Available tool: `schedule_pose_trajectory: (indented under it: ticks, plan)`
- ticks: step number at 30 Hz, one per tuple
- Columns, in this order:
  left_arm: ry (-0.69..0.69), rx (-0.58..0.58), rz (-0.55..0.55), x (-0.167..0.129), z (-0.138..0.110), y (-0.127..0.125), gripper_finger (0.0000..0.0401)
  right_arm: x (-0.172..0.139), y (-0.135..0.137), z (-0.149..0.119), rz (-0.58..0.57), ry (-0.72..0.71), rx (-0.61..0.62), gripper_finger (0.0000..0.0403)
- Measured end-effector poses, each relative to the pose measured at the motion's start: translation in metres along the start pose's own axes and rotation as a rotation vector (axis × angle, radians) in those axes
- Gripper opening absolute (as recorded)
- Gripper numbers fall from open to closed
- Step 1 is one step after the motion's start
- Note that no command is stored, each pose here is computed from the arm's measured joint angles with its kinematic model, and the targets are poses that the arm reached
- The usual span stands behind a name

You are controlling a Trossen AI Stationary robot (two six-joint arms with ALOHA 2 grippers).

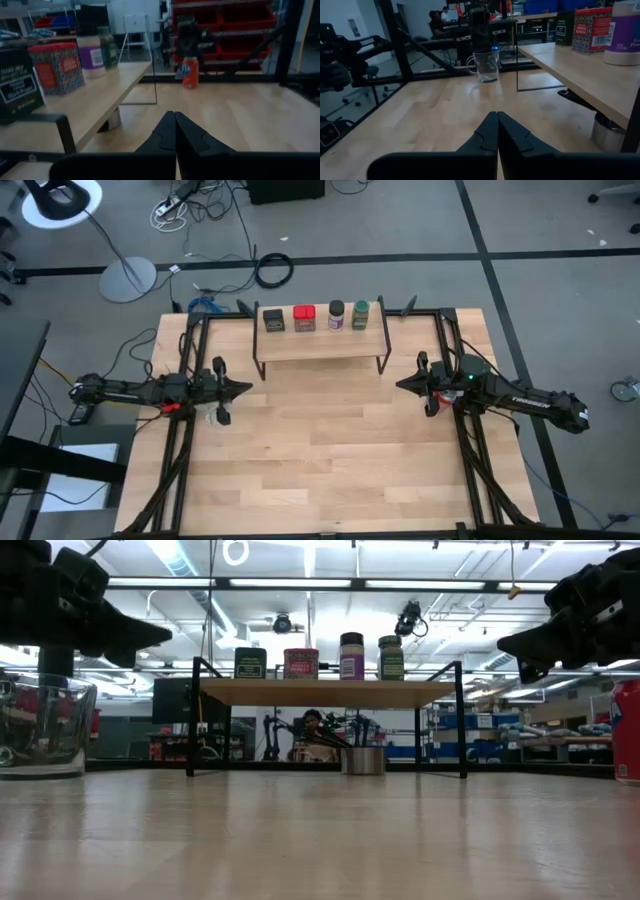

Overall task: Shelf spices
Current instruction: Return to Home Position

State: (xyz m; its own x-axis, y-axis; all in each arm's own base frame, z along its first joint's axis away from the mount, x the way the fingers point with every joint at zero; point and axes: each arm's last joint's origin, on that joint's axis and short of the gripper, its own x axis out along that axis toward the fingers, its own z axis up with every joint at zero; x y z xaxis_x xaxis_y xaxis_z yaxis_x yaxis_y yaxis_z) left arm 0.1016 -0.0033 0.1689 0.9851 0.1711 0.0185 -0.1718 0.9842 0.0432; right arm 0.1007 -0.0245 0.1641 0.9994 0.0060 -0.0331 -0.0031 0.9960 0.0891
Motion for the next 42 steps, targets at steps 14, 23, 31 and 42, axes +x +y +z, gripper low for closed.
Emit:
schedule_pose_trajectory:
  ticks: [14, 23, 31, 42]
  plan:
    - [0.027, -0.049, 0.001, 0.0, -0.003, 0.0, 0.0004, 0.0, -0.001, -0.001, -0.027, 0.003, 0.055, 0.0004]
    - [0.108, -0.059, -0.182, 0.001, -0.01, -0.006, 0.0005, 0.0, -0.001, 0.001, -0.027, -0.004, 0.051, 0.0009]
    - [0.113, -0.081, -0.19, 0.003, -0.01, -0.007, 0.0005, 0.0, -0.001, 0.001, -0.028, -0.005, 0.05, 0.0003]
    - [0.104, -0.112, -0.187, 0.003, -0.009, -0.007, 0.0005, 0.0, -0.001, 0.001, -0.028, -0.006, 0.049, 0.0013]
